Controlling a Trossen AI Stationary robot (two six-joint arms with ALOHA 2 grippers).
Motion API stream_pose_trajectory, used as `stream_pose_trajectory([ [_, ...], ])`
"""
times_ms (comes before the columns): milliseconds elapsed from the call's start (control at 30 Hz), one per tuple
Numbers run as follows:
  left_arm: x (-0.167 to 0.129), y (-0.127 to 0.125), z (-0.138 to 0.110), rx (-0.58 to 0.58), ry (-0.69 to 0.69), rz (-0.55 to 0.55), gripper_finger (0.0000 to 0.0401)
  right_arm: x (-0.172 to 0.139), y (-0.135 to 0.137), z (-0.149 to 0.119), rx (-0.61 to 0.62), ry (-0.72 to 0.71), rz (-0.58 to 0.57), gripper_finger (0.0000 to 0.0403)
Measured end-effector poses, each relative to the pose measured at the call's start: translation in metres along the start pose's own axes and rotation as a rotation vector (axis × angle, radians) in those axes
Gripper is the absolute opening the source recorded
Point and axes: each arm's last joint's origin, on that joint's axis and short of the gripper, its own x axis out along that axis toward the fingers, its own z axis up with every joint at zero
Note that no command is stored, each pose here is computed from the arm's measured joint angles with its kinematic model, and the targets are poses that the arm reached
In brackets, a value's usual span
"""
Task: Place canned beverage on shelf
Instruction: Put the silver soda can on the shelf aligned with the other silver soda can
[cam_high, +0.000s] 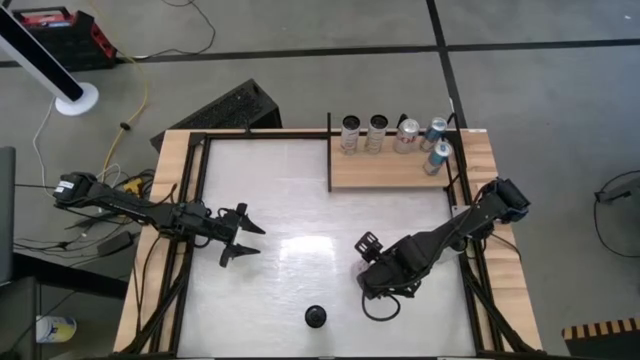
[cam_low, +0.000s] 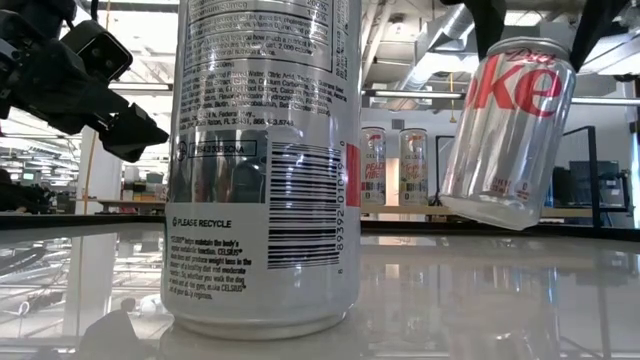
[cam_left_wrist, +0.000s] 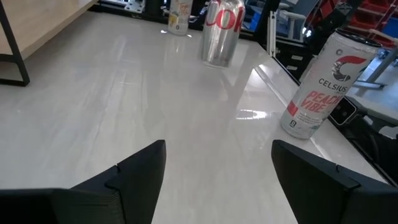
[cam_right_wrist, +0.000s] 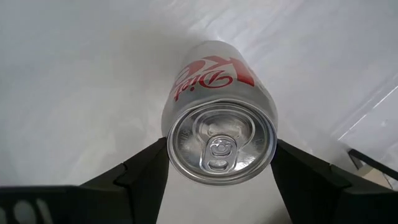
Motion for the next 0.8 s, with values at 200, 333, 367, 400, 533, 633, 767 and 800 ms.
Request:
stream_pose_trajectory([
  [200,0.0,0.0,0.0,0.0,0.001,-0.002,0.0277,0.0,-0.0001,0.0002,0.01,-0.002,-0.001,0.0287],
  [333,0.0,0.0,0.0,0.0,0.001,-0.002,0.0277,0.0,-0.0006,0.0019,0.021,-0.019,-0.006,0.0288],
  [367,0.0,0.0,0.0,0.0,0.001,-0.002,0.0277,0.0,-0.0008,0.0022,0.022,-0.022,-0.008,0.029],
  [400,0.0,-0.0001,0.0,0.0,0.001,-0.002,0.0277,0.0,-0.001,0.0026,0.023,-0.026,-0.011,0.0295],
  [533,0.0,-0.0003,-0.0001,0.0,0.002,-0.01,0.0277,-0.0012,-0.0025,0.0037,0.032,-0.034,-0.052,0.0328],
  [633,0.0,-0.0003,-0.0001,0.0,0.003,-0.011,0.0277,-0.0015,-0.0026,0.0034,0.049,-0.033,-0.057,0.0354],
  [767,0.0,-0.0003,0.0,0.002,0.002,-0.011,0.0277,-0.0012,-0.0031,0.0032,0.088,-0.036,-0.047,0.0372],
  [800,0.0,-0.0003,0.0,0.002,0.002,-0.011,0.0277,-0.0012,-0.0031,0.0032,0.092,-0.036,-0.046,0.0373],
])
